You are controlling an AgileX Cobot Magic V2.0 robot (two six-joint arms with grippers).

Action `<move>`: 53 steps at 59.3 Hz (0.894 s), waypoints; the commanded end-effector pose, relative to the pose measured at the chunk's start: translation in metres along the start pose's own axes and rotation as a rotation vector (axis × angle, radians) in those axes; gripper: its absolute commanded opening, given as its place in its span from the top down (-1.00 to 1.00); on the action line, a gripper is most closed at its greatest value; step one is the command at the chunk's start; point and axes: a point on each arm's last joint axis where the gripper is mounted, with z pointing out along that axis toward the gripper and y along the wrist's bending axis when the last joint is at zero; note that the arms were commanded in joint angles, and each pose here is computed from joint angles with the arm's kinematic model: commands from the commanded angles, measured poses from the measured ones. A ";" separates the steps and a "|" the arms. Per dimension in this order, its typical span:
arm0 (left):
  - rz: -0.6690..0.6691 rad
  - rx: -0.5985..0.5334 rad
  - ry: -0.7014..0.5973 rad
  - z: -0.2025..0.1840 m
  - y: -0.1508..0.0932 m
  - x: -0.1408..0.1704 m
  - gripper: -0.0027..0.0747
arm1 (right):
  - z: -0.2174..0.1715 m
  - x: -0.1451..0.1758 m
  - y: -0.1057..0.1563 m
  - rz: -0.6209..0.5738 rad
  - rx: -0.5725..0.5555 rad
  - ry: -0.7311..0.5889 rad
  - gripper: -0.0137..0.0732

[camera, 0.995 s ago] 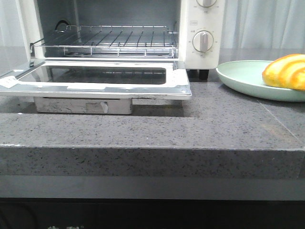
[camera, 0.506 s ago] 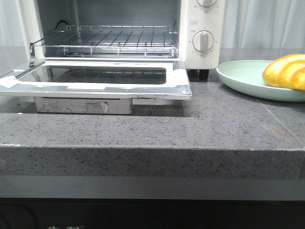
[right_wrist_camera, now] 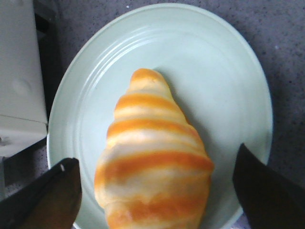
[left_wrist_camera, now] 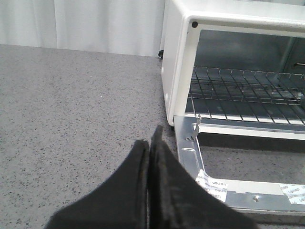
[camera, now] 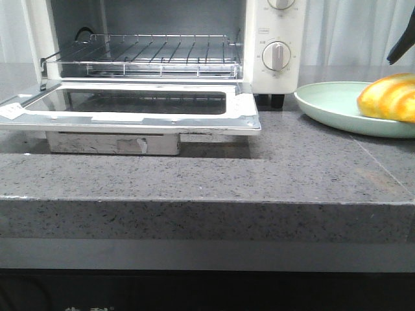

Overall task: Put bread in oven
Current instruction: 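Lower the right gripper onto the striped croissant on the green plate, then grasp the croissant with the right gripper and lift it toward the oven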

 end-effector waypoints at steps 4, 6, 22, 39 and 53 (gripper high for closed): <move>-0.020 -0.003 -0.096 -0.002 0.000 -0.015 0.98 | -0.005 -0.014 0.011 -0.017 -0.039 -0.042 -0.81; -0.020 -0.003 -0.096 -0.002 0.000 -0.015 0.98 | -0.004 -0.014 0.011 -0.015 -0.037 -0.034 -0.81; -0.020 -0.003 -0.096 -0.002 0.000 -0.015 0.98 | -0.003 -0.012 0.011 -0.016 -0.032 -0.009 -0.65; -0.020 -0.003 -0.096 -0.002 0.000 -0.015 0.98 | -0.003 -0.012 0.011 -0.016 -0.032 -0.005 0.20; -0.020 -0.003 -0.096 -0.002 0.000 -0.015 0.98 | -0.006 -0.012 0.012 -0.018 -0.039 -0.017 0.54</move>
